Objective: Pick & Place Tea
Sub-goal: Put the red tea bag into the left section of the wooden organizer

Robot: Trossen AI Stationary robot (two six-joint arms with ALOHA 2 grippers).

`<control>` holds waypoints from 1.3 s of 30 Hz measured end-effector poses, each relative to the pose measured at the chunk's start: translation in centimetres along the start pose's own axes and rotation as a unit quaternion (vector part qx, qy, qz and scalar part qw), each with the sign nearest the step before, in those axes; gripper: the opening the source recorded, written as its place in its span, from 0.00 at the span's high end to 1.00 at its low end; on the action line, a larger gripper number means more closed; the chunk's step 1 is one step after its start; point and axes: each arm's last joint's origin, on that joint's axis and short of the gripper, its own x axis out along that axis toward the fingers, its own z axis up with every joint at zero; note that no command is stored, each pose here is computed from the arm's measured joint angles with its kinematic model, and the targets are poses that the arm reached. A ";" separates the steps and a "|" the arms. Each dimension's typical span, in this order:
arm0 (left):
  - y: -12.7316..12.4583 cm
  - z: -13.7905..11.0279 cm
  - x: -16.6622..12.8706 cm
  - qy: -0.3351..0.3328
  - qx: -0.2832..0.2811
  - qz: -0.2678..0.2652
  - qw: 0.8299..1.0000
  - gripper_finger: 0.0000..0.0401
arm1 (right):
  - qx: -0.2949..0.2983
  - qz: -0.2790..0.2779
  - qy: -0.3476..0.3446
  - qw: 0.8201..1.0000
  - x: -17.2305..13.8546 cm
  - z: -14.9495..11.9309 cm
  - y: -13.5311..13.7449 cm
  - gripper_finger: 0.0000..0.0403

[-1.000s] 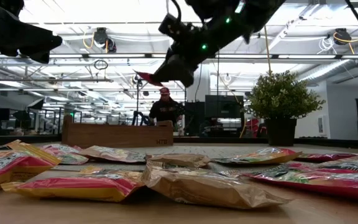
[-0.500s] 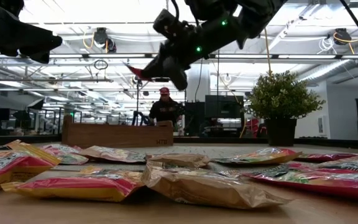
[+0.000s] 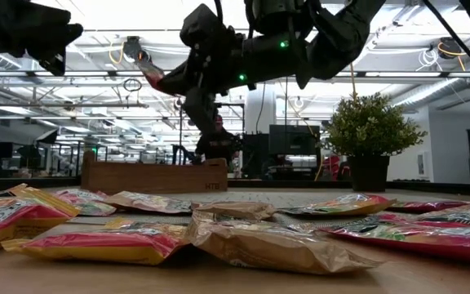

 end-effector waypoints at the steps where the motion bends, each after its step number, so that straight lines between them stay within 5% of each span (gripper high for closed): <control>1: 0.1 0.0 0.0 0.000 -0.004 0.013 1.000 0.68 | 0.001 -0.002 0.001 1.000 0.0 -0.1 -0.1 1.00; 6: 0.7 0.2 0.0 -0.013 -0.086 0.117 0.989 0.68 | 0.001 -0.009 0.010 1.000 0.3 -0.6 -0.4 0.99; 13: 0.7 1.0 1.9 0.036 -0.150 0.114 0.981 0.67 | 0.004 -0.005 0.009 1.000 0.3 -0.7 -0.4 0.99; 19: 1.0 2.8 6.2 0.128 -0.152 0.105 0.974 0.52 | 0.028 -0.004 0.009 1.000 0.3 -0.6 -0.4 0.99; 26: 3.1 6.7 10.1 0.270 -0.188 0.182 0.927 0.35 | 0.025 -0.006 0.015 1.000 0.0 -0.1 0.0 0.99; 39: 4.9 6.3 12.8 0.346 -0.208 0.172 0.899 0.40 | 0.001 -0.030 0.045 0.999 -0.4 0.5 0.2 0.99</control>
